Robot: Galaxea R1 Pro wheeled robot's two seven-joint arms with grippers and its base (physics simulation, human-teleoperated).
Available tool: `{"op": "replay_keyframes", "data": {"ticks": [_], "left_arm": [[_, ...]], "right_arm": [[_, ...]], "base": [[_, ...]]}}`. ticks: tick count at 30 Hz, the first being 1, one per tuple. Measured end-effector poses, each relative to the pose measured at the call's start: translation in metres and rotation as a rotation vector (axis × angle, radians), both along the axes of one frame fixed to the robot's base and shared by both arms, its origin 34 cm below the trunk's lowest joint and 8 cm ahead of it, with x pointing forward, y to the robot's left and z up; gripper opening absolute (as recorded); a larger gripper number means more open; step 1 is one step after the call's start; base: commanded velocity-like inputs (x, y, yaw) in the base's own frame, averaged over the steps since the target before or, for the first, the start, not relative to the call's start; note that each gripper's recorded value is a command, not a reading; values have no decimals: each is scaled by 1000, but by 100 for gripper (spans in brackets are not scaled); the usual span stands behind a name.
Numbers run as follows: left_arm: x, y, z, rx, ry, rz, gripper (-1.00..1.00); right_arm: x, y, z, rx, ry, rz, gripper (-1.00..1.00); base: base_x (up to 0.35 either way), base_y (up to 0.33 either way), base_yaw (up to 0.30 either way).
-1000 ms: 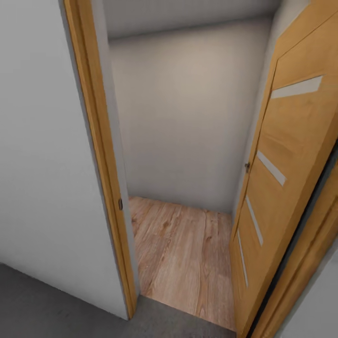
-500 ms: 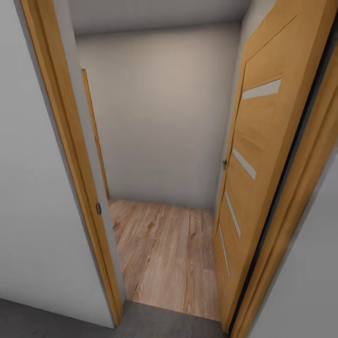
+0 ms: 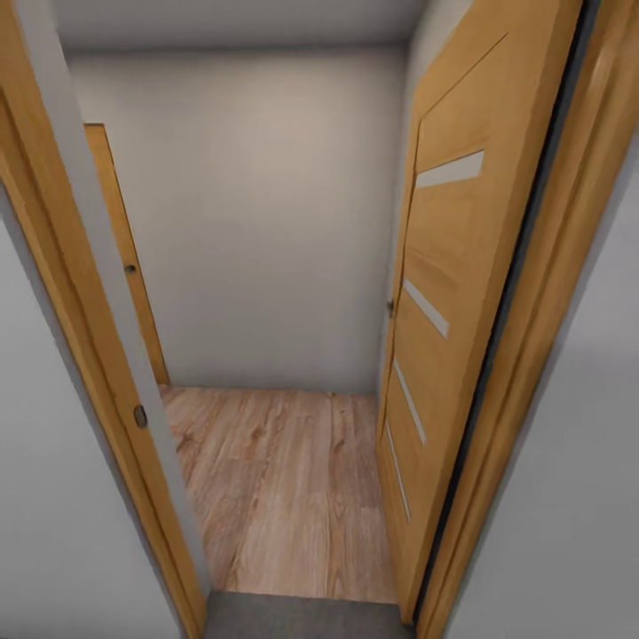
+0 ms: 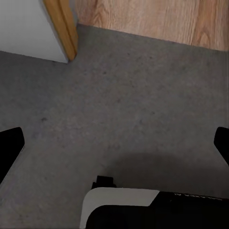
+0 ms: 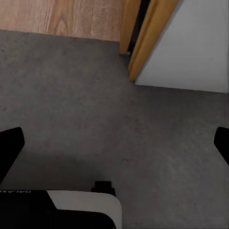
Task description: Move the two storage containers from the living room to the garage. In the garage, place one container on the floor and stack the other container on top of it (either order is fine).
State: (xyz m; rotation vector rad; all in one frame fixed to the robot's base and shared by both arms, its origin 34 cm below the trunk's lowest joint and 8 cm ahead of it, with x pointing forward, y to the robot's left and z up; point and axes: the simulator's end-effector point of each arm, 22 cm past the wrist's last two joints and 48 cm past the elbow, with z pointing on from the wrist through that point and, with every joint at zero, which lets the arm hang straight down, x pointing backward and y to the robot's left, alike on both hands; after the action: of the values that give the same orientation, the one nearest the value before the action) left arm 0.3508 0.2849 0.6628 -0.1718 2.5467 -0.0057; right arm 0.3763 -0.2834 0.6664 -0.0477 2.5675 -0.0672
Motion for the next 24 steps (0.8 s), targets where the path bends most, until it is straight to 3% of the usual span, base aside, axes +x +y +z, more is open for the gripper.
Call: {"op": "replay_keyframes", "data": {"ticks": [11,24], "left_arm": [[0,0,0,0,2,1,100],[0,0,0,1,3,1,100]], "right_arm": [[0,0,0,0,-1,0,100],[0,1,0,1,1,0,100]], "base": [[246,153,-6],[14,7,-46]]}}
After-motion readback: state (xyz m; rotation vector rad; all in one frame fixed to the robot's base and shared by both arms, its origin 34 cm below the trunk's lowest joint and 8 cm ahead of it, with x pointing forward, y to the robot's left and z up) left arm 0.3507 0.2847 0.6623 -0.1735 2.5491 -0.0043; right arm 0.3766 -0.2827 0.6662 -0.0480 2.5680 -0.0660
